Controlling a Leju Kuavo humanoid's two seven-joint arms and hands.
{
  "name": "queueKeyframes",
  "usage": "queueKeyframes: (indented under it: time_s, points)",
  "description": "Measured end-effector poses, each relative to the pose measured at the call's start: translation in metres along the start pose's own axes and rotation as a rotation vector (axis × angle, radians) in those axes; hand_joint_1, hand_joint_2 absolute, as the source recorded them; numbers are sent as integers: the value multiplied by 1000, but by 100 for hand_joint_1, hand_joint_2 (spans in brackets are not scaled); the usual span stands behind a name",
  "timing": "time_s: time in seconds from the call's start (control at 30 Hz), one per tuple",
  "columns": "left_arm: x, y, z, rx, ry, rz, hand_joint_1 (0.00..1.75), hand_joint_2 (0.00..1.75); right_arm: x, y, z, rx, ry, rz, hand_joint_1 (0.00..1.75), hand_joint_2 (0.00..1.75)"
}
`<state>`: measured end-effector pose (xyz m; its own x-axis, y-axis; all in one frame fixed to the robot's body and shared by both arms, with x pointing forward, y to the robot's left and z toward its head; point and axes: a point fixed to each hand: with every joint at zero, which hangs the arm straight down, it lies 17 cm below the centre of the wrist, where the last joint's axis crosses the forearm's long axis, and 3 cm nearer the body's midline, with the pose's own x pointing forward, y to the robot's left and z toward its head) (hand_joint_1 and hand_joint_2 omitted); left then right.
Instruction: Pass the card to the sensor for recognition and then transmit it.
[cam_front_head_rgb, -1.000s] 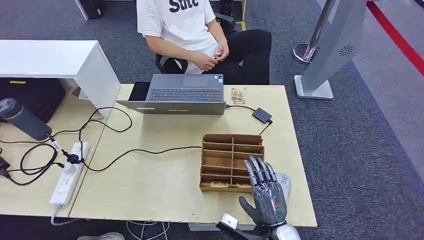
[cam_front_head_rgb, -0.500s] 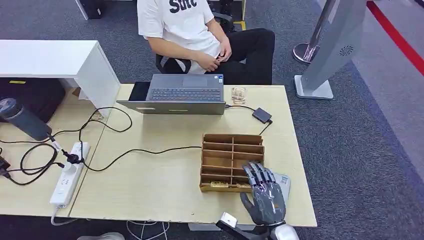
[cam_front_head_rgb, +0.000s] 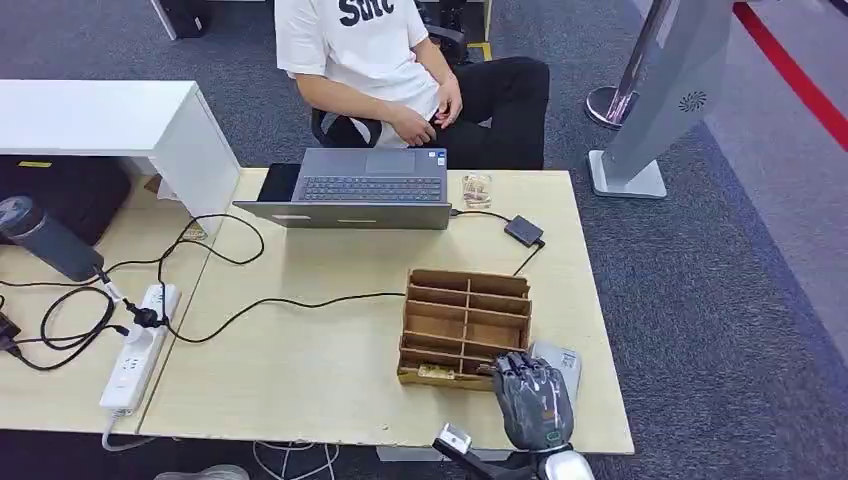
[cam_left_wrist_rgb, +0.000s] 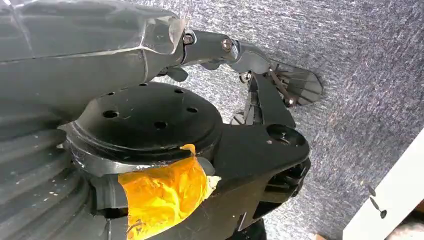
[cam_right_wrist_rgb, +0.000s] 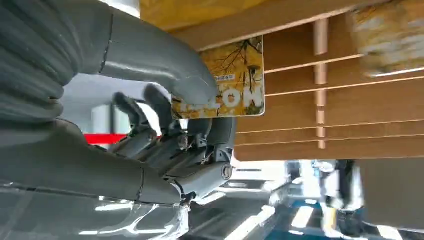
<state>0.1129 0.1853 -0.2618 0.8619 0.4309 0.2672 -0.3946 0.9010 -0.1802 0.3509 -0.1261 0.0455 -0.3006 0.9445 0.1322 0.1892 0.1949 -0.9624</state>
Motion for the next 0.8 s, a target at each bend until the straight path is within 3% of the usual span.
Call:
queueKeyframes:
  time_s: [0.2,0.37,0.8]
  points:
    - [0,-1,0,-3,0,-10,0,175,-1,-3,-2,-12,6,1,175,175]
    - [-2,-1,0,-7,6,-25,0,175,4,-30,-13,-90,-22,0,175,175]
    - [-8,-4,1,-20,35,-83,0,175,20,-194,-51,-510,-98,-1,175,175]
